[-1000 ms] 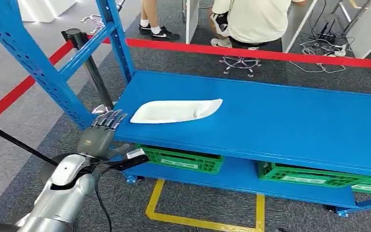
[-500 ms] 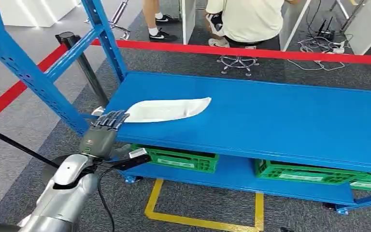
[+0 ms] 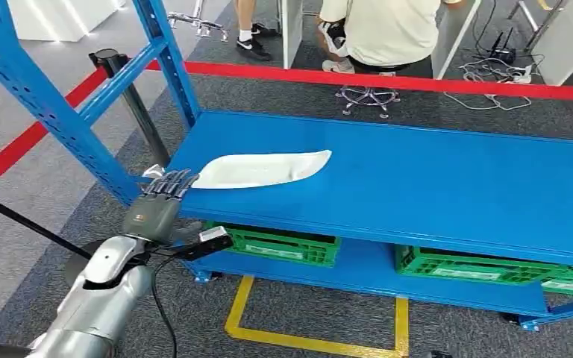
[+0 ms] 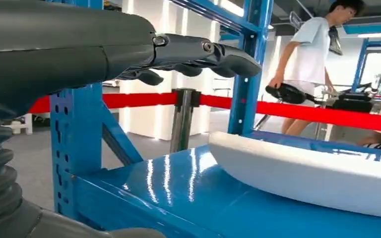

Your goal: Take the parts from the cabinet and place them on the table.

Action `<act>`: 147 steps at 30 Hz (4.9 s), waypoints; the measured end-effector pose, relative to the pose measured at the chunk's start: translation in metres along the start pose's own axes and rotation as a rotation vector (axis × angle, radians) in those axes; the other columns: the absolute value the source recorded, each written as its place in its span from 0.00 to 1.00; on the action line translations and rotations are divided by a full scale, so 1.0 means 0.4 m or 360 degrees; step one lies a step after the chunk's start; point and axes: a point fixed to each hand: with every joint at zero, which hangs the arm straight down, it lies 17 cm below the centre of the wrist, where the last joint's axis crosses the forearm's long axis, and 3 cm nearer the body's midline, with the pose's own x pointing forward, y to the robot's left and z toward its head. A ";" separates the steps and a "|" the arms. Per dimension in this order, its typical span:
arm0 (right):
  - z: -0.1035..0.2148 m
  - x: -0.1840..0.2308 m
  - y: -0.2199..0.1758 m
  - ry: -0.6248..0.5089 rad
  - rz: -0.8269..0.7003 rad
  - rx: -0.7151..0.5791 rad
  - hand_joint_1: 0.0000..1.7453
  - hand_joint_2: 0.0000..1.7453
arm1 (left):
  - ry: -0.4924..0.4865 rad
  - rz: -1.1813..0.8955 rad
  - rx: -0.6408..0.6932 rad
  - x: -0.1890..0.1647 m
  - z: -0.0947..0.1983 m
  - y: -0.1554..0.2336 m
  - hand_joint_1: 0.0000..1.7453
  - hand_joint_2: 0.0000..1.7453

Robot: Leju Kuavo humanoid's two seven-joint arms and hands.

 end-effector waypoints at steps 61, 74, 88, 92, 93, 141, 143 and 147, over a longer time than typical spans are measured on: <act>0.001 0.006 0.021 -0.0019 0.0059 0.0054 0.00 1.00 | 0.0047 -0.0053 -0.0072 -0.025 -0.026 -0.034 0.00 1.00; -0.001 0.015 0.031 -0.0025 0.0112 0.0087 0.00 1.00 | 0.0094 -0.0094 -0.0134 -0.069 -0.087 -0.045 0.00 1.00; -0.003 0.018 0.038 -0.0013 0.0150 0.0110 0.00 1.00 | 0.0132 -0.0118 -0.0236 -0.108 -0.127 -0.073 0.97 1.00; -0.003 0.017 0.041 -0.0012 0.0160 0.0118 0.00 1.00 | 0.0128 -0.0118 -0.0252 -0.102 -0.128 -0.081 0.97 1.00; -0.003 0.018 0.041 -0.0012 0.0160 0.0119 0.00 1.00 | 0.0126 -0.0119 -0.0256 -0.101 -0.128 -0.083 0.97 1.00; -0.002 0.019 0.053 -0.0026 0.0240 0.0159 0.00 1.00 | -0.0087 -0.0276 -0.0214 -0.012 -0.134 -0.092 0.00 1.00; -0.001 0.019 0.054 -0.0025 0.0245 0.0161 0.00 1.00 | -0.0152 -0.0302 -0.0197 0.010 -0.128 -0.094 0.00 1.00; -0.002 0.018 0.056 -0.0018 0.0258 0.0168 0.00 1.00 | -0.0244 -0.0312 -0.0191 0.042 -0.121 -0.101 0.00 1.00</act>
